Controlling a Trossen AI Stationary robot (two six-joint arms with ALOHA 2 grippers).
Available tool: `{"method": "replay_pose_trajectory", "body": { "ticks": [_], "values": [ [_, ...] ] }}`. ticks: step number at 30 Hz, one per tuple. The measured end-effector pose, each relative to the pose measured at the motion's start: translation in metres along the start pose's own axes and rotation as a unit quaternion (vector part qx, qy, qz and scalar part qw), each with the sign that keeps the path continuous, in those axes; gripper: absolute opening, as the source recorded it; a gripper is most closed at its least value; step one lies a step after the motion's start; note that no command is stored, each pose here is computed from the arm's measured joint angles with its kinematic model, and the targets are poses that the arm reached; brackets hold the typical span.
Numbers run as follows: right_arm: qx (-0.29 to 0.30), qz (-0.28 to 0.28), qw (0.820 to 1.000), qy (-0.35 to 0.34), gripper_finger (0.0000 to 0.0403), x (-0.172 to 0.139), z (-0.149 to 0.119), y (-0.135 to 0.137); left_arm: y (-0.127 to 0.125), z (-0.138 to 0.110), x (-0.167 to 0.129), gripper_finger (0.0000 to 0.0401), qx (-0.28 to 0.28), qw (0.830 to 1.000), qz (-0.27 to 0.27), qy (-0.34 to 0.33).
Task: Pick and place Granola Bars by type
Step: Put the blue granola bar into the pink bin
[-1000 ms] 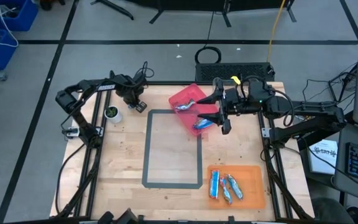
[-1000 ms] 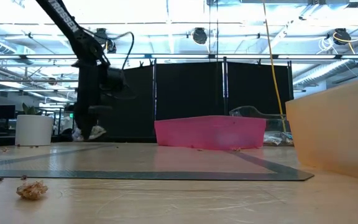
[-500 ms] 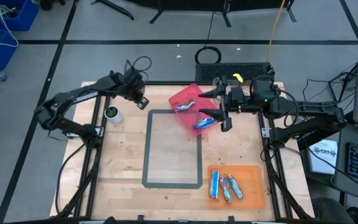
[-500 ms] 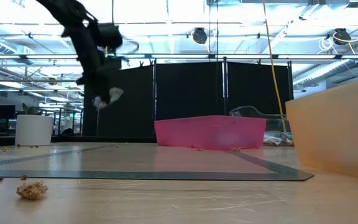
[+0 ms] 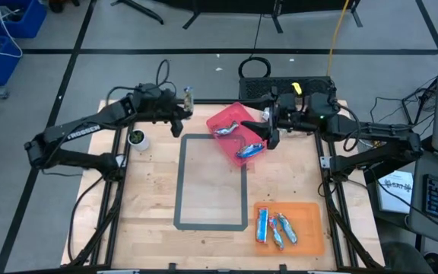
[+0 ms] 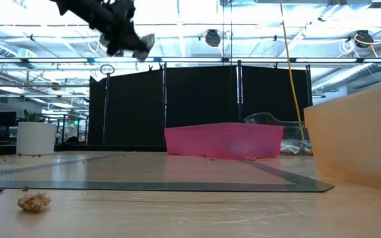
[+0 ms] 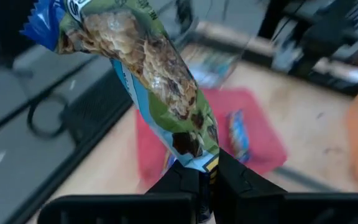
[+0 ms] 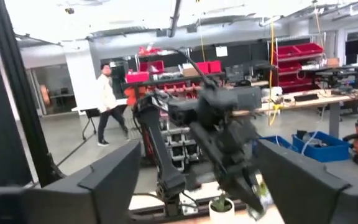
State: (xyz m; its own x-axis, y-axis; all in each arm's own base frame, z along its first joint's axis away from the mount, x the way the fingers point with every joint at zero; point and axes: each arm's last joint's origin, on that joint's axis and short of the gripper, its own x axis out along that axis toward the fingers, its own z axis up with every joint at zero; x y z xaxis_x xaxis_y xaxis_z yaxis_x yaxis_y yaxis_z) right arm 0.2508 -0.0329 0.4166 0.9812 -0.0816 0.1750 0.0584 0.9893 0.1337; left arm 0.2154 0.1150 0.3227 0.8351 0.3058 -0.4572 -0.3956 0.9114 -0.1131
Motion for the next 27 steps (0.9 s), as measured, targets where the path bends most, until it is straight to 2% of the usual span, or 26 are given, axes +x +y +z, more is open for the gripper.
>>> {"method": "replay_pose_trajectory", "body": {
  "ticks": [4, 7, 18, 23, 27],
  "values": [
    [0.006, -0.006, 1.000, -0.004, 0.0354, 0.002, 0.000, -0.004, -0.017, 0.009, -0.001, 0.0015, 0.033, 0.998, -0.031, -0.052],
    [0.021, -0.017, 1.000, -0.005, 0.0368, 0.003, 0.000, -0.009, -0.030, 0.016, -0.002, 0.0015, 0.063, 0.992, -0.052, -0.094],
    [0.021, -0.056, 0.997, 0.042, 0.0364, 0.026, 0.016, -0.026, -0.062, 0.036, -0.011, 0.0014, 0.133, 0.962, -0.070, -0.226],
    [0.001, -0.057, 0.997, 0.052, 0.0364, 0.045, 0.021, -0.029, -0.070, 0.038, -0.010, 0.0014, 0.133, 0.958, -0.072, -0.243],
    [0.008, -0.056, 0.997, 0.052, 0.0364, 0.057, 0.020, -0.031, -0.073, 0.038, -0.010, 0.0014, 0.134, 0.957, -0.070, -0.248]
  ]
}}
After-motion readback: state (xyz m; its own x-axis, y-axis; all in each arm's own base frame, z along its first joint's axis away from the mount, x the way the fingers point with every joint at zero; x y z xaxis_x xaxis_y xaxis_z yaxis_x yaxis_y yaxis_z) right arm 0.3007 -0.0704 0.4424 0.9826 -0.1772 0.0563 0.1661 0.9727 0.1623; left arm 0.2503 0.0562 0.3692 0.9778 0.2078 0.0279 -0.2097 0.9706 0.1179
